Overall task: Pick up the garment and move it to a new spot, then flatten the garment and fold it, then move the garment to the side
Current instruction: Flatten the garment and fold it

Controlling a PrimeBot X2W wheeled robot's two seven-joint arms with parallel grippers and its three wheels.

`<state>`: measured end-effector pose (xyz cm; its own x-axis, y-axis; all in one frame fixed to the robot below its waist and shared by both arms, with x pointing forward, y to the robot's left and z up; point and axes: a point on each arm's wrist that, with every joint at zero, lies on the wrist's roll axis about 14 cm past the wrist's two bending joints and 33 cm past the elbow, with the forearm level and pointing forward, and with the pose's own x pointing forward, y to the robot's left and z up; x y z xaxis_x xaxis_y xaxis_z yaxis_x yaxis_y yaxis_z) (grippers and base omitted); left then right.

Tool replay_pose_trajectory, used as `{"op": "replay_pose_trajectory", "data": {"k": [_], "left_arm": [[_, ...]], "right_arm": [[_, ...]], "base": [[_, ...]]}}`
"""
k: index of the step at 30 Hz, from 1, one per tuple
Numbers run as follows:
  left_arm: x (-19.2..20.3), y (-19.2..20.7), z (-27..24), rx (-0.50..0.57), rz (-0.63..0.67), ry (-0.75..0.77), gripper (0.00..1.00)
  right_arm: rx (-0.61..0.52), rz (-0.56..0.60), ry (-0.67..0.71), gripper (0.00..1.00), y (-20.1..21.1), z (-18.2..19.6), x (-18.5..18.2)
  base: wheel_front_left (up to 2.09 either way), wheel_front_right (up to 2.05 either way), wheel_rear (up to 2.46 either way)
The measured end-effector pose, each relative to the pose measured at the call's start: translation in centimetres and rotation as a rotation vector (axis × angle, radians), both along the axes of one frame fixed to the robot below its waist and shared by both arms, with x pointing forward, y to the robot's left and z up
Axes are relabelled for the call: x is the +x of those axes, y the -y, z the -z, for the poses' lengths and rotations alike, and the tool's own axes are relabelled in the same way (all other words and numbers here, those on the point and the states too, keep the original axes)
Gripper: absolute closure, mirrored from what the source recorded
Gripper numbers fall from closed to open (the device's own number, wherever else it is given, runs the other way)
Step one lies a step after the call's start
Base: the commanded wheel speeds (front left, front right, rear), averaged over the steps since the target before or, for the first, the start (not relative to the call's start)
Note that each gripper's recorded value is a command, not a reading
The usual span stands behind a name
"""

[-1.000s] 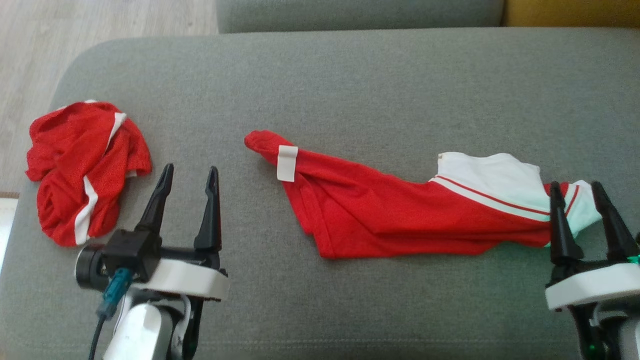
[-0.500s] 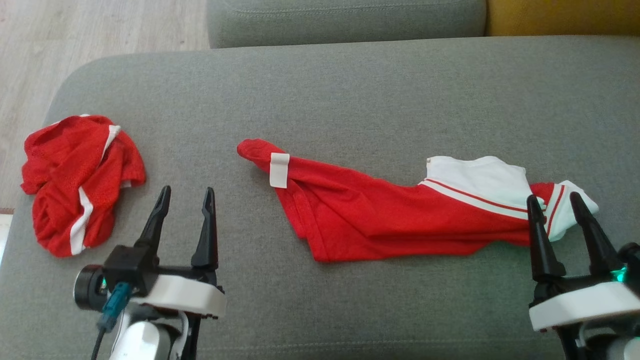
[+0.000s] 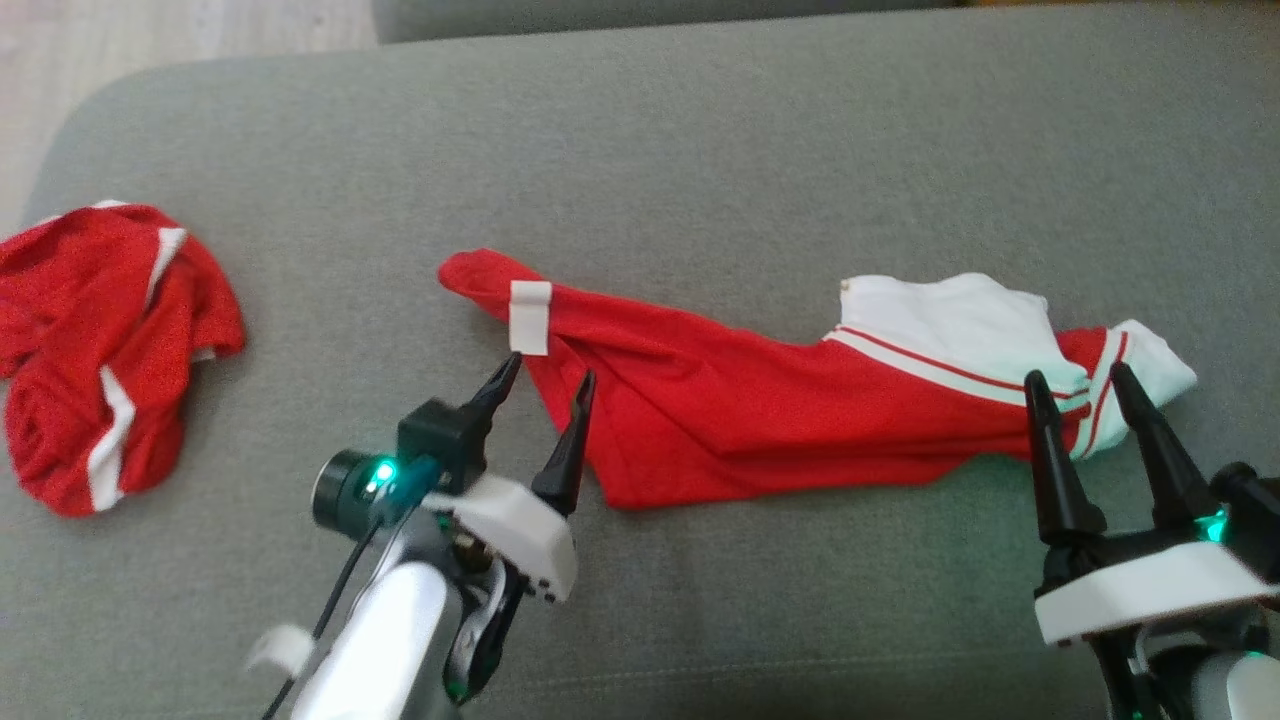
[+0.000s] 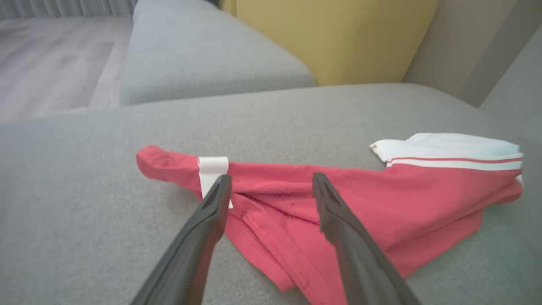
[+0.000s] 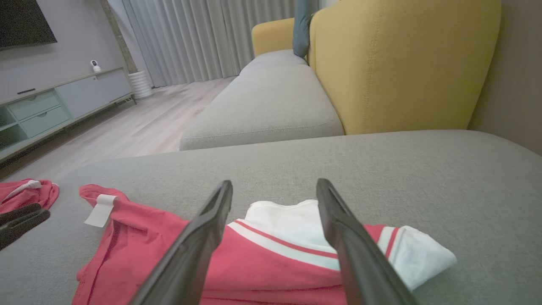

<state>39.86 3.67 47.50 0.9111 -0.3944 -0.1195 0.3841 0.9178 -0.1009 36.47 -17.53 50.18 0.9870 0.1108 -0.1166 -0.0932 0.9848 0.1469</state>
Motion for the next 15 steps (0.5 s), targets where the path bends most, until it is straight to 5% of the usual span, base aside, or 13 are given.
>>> {"op": "replay_pose_trajectory", "data": {"k": [13, 14, 15], "left_arm": [[1.2, 2.9, 8.4, 0.055, 0.089, -0.311, 0.00], [1.1, 2.9, 8.8, 0.060, 0.091, -0.322, 0.53], [1.0, 2.9, 9.0, 0.062, 0.092, -0.331, 0.78]], "right_arm": [[0.019, 0.074, -0.071, 0.00, 2.0, 2.2, -0.3], [0.021, 0.076, -0.073, 0.00, 2.1, 2.2, -0.4], [0.022, 0.077, -0.074, 0.00, 2.1, 2.3, -0.4]], "base": [[0.00, 0.00, 0.00], [0.00, 0.00, 0.00], [0.00, 0.00, 0.00]]}}
